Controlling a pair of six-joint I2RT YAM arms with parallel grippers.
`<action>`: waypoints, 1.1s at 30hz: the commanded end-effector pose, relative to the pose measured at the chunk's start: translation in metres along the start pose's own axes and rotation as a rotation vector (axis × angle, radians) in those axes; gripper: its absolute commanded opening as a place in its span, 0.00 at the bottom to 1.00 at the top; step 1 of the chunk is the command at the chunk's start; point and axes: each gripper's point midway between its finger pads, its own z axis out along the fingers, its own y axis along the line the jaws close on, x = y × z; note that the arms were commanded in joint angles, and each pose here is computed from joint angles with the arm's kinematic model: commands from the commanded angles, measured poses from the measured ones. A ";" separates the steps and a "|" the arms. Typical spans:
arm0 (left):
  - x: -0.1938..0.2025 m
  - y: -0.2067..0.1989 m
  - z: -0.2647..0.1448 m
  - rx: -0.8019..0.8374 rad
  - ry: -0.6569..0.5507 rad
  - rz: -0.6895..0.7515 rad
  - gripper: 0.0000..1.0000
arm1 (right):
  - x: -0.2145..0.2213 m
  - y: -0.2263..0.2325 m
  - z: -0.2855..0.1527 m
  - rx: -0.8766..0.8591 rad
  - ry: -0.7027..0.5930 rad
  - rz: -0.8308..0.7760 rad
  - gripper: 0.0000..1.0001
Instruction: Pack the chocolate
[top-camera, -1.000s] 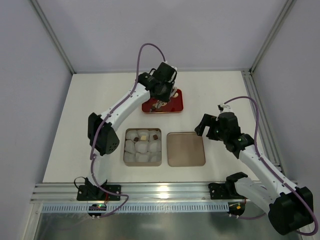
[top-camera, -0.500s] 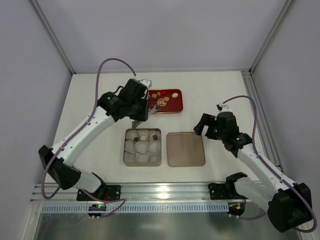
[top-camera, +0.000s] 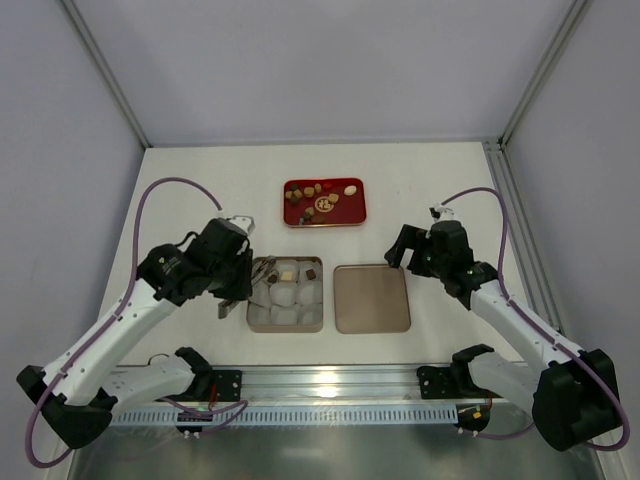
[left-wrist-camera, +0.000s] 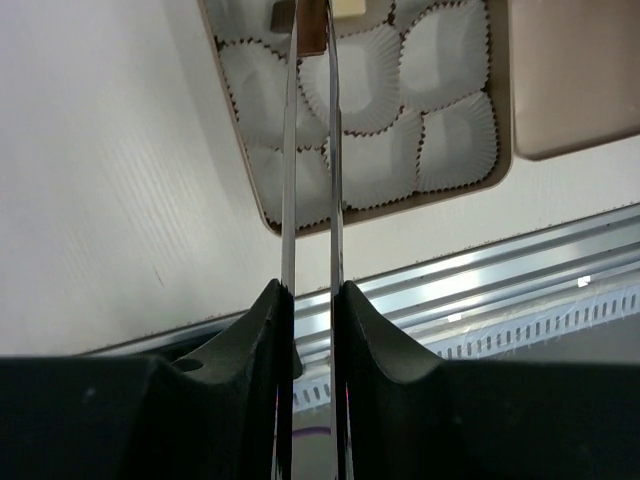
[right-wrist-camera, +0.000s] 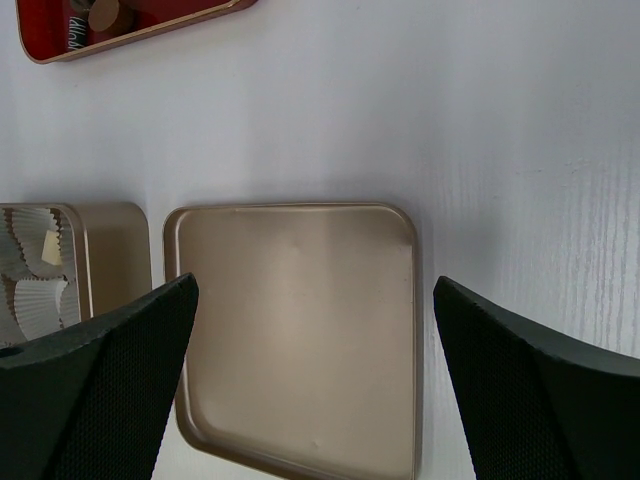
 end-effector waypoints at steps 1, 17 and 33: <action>0.015 0.009 -0.005 -0.025 0.012 -0.046 0.08 | -0.011 0.009 0.003 -0.030 -0.041 0.010 1.00; 0.050 0.024 0.005 -0.067 0.084 -0.086 0.09 | -0.008 0.008 0.002 -0.025 -0.035 0.009 1.00; 0.048 0.017 0.024 -0.044 0.080 -0.098 0.21 | -0.005 0.006 0.002 -0.021 -0.029 0.009 1.00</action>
